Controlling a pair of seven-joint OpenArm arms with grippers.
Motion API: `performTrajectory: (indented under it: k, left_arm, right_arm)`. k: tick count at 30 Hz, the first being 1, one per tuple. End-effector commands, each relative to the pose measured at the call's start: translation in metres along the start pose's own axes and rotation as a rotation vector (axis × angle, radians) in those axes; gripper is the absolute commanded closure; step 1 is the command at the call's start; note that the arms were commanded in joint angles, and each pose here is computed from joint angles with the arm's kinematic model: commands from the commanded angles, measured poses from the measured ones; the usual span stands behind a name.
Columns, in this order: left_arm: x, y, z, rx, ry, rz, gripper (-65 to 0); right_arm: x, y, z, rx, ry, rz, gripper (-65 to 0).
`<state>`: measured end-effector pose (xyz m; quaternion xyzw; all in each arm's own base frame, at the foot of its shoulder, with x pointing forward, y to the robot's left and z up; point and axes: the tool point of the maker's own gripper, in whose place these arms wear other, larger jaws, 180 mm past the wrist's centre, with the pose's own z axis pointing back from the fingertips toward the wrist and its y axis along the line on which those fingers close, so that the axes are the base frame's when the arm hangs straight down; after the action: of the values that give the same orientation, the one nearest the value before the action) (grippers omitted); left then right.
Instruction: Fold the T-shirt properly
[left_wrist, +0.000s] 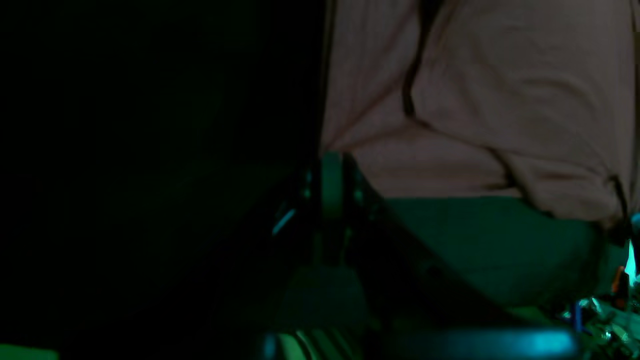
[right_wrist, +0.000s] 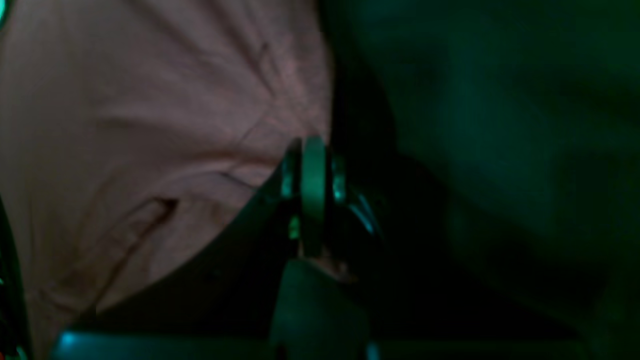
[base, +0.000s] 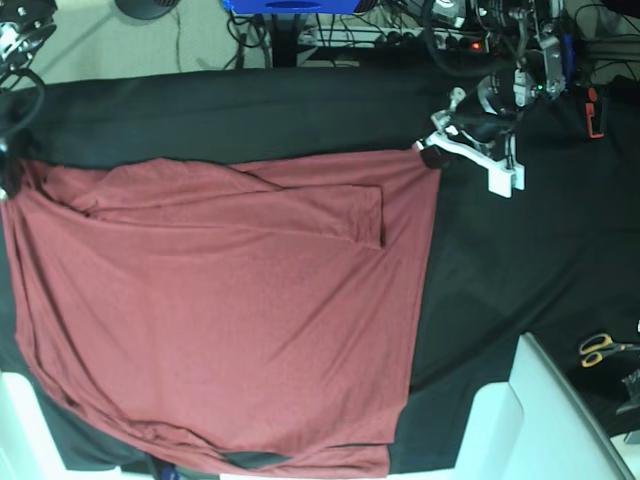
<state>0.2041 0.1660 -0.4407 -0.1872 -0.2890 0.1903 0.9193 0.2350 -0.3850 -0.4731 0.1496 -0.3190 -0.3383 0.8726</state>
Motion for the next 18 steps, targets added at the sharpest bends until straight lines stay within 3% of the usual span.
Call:
performTrajectory:
  k: [1, 9, 18]
  left_arm:
    - [0.004, -0.004, 0.005, -0.016, -0.021, -0.010, 0.0]
    - [-0.016, 0.008, 0.021, 0.018, 0.015, -0.022, 0.0]
    - [-0.007, 0.005, 0.018, 0.007, -0.001, -0.036, 0.0]
  right_arm:
    - [0.026, 0.000, 0.010, -0.001, -0.059, 0.033, -0.8]
    - [0.026, -0.008, 0.025, -0.039, -0.034, 0.087, -0.8]
    - [0.016, 0.005, 0.014, -0.013, -0.024, 0.071, -0.8]
